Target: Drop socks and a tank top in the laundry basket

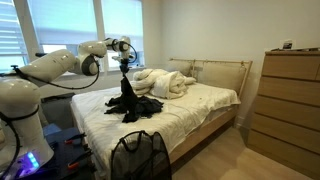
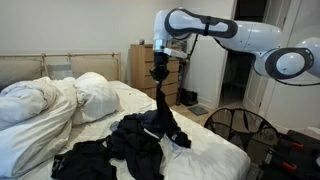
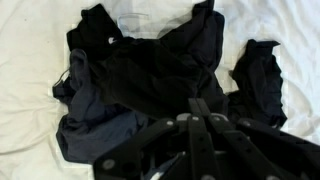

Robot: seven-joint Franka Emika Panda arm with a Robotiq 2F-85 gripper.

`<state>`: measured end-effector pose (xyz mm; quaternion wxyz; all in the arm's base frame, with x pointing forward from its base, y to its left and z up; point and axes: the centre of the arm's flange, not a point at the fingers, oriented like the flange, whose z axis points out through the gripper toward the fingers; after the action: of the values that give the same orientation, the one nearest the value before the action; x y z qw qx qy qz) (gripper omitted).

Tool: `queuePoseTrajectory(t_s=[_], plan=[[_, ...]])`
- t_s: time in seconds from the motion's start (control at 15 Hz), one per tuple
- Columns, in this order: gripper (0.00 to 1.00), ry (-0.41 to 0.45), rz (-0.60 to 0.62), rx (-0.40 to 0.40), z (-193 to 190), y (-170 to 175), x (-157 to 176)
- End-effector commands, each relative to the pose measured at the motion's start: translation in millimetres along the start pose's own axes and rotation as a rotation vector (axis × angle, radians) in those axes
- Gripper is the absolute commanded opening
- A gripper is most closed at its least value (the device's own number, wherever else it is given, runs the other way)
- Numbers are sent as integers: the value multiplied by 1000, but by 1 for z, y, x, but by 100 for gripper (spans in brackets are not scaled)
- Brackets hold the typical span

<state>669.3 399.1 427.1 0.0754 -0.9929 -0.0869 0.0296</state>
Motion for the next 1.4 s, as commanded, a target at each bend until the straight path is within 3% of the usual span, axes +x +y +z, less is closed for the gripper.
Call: queuePoseTrajectory(t_s=[0.0,0.53,0.8,1.0,1.33], plan=[[0,49,58,10,-42,5,-53],[0,240,203,12,-132,-8,-95],[0,296,381,-25,-171,7,-118],[0,280,537,-71,-195,25,-129],[0,169,789,-143,-221,63,-156]])
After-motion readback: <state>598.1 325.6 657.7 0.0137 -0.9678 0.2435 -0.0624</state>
